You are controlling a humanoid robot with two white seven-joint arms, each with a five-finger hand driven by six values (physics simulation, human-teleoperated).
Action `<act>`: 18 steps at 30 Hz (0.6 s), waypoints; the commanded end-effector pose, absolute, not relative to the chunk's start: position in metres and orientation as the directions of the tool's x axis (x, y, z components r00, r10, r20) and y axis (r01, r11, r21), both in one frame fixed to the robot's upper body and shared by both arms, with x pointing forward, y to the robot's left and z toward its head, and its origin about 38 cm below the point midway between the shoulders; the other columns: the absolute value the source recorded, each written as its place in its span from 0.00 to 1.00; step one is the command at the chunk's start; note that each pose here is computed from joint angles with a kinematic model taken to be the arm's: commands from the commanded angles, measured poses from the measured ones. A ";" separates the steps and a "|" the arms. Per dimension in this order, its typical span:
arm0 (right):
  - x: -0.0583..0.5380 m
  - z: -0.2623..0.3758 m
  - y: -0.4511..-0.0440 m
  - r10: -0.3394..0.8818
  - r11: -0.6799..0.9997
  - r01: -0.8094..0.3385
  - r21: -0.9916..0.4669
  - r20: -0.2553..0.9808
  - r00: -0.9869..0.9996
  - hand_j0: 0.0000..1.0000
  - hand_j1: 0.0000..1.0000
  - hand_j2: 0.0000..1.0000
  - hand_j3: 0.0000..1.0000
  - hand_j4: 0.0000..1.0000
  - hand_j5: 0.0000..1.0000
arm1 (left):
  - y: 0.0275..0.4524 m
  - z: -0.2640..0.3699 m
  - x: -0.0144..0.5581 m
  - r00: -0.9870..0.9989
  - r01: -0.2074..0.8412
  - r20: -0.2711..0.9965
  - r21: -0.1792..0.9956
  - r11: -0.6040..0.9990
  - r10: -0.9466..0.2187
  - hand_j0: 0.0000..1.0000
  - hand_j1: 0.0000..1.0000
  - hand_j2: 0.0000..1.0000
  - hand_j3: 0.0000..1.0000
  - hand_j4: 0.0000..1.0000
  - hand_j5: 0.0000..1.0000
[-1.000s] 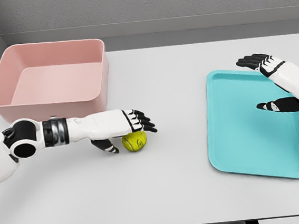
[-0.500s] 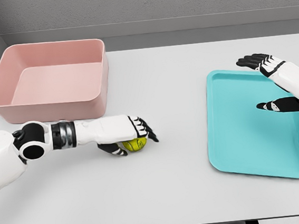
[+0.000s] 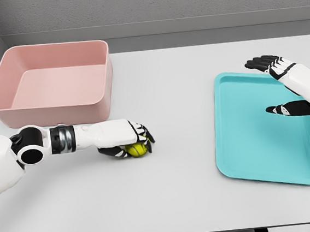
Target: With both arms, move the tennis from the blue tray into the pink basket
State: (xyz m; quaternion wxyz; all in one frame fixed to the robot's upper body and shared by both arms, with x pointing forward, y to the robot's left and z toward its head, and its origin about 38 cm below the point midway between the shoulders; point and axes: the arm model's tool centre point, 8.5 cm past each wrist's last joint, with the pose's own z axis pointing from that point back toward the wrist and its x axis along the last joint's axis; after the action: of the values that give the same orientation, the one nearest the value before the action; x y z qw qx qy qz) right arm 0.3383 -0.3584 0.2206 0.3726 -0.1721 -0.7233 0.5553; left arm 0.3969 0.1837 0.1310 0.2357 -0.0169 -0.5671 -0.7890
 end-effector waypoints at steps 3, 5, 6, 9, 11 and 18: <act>0.338 0.221 -0.359 0.660 0.331 -0.165 -0.929 0.353 -0.663 1.00 1.00 1.00 1.00 1.00 1.00 | 0.181 0.137 0.399 -0.895 0.377 0.283 0.893 -0.246 -0.345 0.59 0.59 0.59 0.59 0.59 0.59; 0.338 0.221 -0.359 0.660 0.331 -0.165 -0.929 0.353 -0.663 1.00 1.00 1.00 1.00 1.00 1.00 | 0.180 0.145 0.401 -0.901 0.362 0.271 0.900 -0.242 -0.338 0.59 0.59 0.59 0.59 0.59 0.59; 0.338 0.221 -0.359 0.660 0.331 -0.167 -0.929 0.354 -0.662 1.00 1.00 1.00 1.00 1.00 1.00 | 0.179 0.146 0.402 -0.902 0.359 0.269 0.902 -0.241 -0.337 0.59 0.59 0.59 0.59 0.59 0.59; 0.338 0.221 -0.359 0.660 0.331 -0.167 -0.929 0.354 -0.662 1.00 1.00 1.00 1.00 1.00 1.00 | 0.176 0.152 0.401 -0.909 0.346 0.261 0.907 -0.239 -0.324 0.59 0.59 0.59 0.59 0.59 0.59; 0.338 0.221 -0.359 0.660 0.332 -0.166 -0.929 0.354 -0.662 1.00 1.00 1.00 1.00 1.00 1.00 | 0.172 0.159 0.400 -0.918 0.327 0.249 0.915 -0.236 -0.308 0.59 0.59 0.59 0.59 0.59 0.59; 0.338 0.221 -0.359 0.660 0.331 -0.167 -0.929 0.354 -0.662 1.00 1.00 1.00 1.00 1.00 1.00 | 0.172 0.180 0.406 -0.926 0.300 0.229 0.929 -0.216 -0.299 0.60 0.60 0.60 0.60 0.60 0.60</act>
State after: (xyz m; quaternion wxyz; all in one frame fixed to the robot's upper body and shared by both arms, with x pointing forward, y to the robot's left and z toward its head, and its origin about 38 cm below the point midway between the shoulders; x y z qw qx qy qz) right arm 0.3380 -0.3586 0.2202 0.3731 -0.1720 -0.7230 0.5554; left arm 0.4076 0.1716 0.1799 0.1867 0.0054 -0.5919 -0.7841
